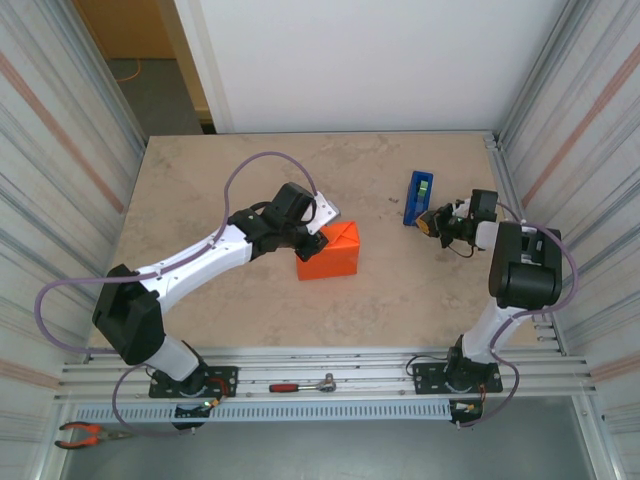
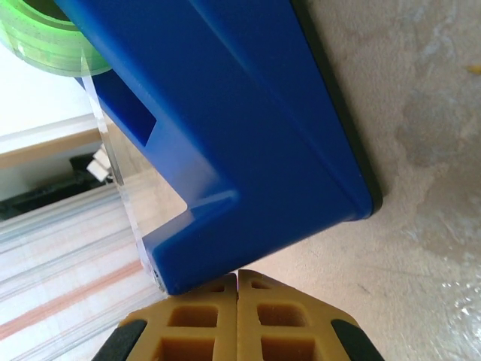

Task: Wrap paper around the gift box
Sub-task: Tear off the tape with the cutter.

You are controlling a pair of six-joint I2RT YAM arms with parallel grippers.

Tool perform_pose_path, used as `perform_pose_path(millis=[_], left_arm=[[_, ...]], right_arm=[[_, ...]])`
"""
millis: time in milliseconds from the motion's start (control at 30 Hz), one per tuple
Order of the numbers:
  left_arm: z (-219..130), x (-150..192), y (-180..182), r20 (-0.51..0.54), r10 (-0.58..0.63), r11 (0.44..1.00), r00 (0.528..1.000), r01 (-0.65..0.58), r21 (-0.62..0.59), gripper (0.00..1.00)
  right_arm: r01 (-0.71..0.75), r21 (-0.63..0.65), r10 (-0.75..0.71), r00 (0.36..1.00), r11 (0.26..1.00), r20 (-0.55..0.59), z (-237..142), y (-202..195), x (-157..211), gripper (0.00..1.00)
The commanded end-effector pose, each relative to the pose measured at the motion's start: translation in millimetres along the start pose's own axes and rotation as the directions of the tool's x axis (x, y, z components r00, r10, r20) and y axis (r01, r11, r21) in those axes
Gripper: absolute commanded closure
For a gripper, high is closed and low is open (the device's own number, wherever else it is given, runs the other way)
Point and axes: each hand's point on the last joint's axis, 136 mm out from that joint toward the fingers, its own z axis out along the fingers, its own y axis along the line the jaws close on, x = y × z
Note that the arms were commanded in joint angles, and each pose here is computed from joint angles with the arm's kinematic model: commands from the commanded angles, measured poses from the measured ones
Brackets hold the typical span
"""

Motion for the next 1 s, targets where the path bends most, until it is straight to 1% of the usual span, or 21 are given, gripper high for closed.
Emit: perform_pose_path(millis=[0,133,267,400,533,633,800,967], left_arm=[[19.1,48.6,-23.9,-0.164,0.018,0.996,0.986,-0.004,0.087,0.76],[19.2,48.1,-24.3,-0.162,0.019,0.996,0.987,-0.005,0.089,0.76],[18.7,47.5,-24.2,-0.161,0.019,0.996,0.987,-0.004,0.089,0.77],[17.8,48.4,-24.1,-0.161,0.020,0.996,0.987,-0.006,0.087,0.77],[17.4,48.3,-23.8,-0.160,0.019,0.996,0.987,-0.006,0.085,0.77],[17.2,48.8,-24.2,-0.160,0.020,0.996,0.987,-0.007,0.085,0.77],[17.1,49.8,-24.7,-0.160,0.020,0.996,0.987,-0.006,0.087,0.77],[18.1,50.2,-25.1,-0.161,0.017,0.996,0.987,-0.003,0.088,0.77]], right_arm=[[-0.153,0.109,0.159,0.986,0.982,-0.048,11.4,-44.2,15.7,1.00],[-0.168,0.098,0.174,0.983,0.981,-0.054,15.2,-44.3,16.5,1.00],[-0.154,0.076,0.158,0.986,0.985,-0.056,11.1,-35.7,18.6,1.00],[-0.105,0.037,0.107,0.992,0.994,-0.067,0.4,-13.2,25.2,1.00],[-0.024,0.003,0.024,0.996,1.000,-0.086,-11.2,20.9,39.7,1.00],[0.043,-0.018,-0.044,0.993,0.999,-0.107,-19.2,49.2,58.3,1.00],[0.158,-0.053,-0.164,0.972,0.986,-0.166,-27.9,95.2,107.2,1.00],[0.233,-0.086,-0.246,0.946,0.969,-0.212,-32.1,126.4,155.5,1.00]])
